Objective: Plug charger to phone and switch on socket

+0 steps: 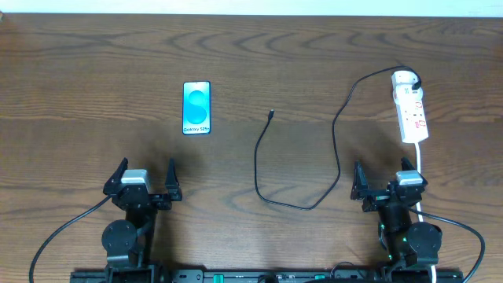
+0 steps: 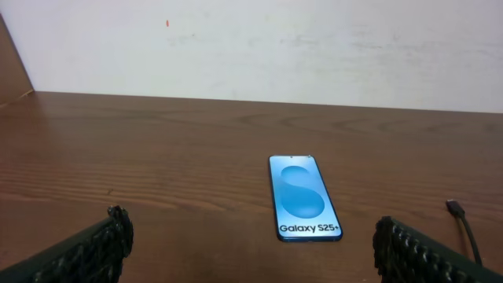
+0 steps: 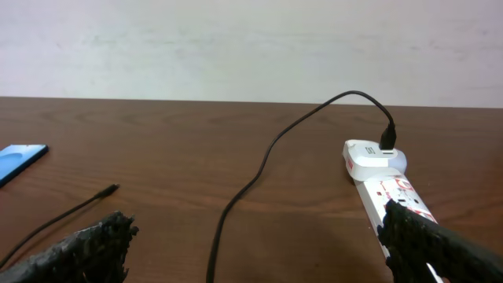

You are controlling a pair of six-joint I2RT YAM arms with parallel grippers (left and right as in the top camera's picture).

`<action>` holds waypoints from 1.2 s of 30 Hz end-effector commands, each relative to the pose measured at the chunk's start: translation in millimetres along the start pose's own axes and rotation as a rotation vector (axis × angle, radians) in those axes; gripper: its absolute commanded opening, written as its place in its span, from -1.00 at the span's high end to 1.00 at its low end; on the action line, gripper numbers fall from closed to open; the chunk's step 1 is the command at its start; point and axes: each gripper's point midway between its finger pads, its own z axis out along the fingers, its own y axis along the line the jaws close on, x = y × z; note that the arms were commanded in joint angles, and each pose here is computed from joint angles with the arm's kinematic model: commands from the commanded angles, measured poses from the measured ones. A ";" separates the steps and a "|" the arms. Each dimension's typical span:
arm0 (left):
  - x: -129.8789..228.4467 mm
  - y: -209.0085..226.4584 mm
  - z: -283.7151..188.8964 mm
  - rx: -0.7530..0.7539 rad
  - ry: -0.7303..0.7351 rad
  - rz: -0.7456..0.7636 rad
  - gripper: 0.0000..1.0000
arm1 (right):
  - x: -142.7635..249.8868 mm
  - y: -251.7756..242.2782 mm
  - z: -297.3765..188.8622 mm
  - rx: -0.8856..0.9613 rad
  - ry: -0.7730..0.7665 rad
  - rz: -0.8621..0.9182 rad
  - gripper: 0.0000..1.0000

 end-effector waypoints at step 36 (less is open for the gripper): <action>14.2 -2.3 1.1 0.014 0.041 -0.058 -0.98 | 0.3 1.0 -0.2 -0.005 -0.002 -0.008 -0.99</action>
